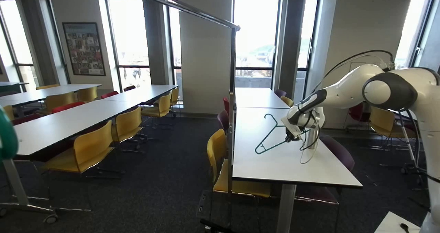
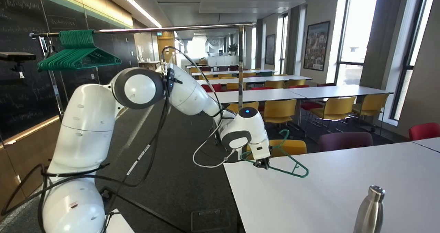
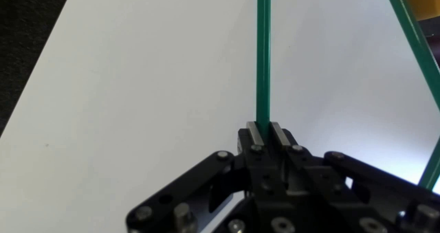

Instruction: Put one green hanger on the table.

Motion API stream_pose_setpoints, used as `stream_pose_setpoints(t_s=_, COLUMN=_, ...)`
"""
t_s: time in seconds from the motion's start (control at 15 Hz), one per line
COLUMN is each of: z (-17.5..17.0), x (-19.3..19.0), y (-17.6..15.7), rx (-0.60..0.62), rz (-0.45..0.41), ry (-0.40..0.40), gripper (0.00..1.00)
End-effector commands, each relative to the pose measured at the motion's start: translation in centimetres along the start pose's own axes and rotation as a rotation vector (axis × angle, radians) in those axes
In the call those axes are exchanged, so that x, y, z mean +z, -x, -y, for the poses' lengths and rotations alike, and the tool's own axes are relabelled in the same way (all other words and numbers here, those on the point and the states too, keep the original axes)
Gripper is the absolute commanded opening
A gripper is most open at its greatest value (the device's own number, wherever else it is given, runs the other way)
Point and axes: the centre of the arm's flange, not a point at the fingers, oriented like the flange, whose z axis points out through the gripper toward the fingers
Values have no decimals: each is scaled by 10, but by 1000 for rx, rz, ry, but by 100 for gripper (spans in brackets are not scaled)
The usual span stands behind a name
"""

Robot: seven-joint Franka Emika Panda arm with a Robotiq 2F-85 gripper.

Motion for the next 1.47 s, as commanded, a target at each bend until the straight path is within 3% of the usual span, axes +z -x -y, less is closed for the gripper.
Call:
stream_pose_setpoints(t_s=0.0, z=-15, x=-1, y=4, rx=4, rz=30, ry=35, gripper=2)
stream_pose_setpoints(t_s=0.27, z=-27, x=15, y=1, rx=35, rz=36, ry=88, gripper=2)
stream_pose_setpoints(t_s=0.6, z=-54, x=54, y=-11, rx=138, rz=69, ry=233, gripper=2)
stream_pose_setpoints(t_s=0.87, z=-64, x=77, y=-22, rx=219, rz=60, ry=276, gripper=2)
stream_pose_setpoints(t_s=1.4, z=-69, x=105, y=-38, rx=589, rz=97, ry=289, gripper=2)
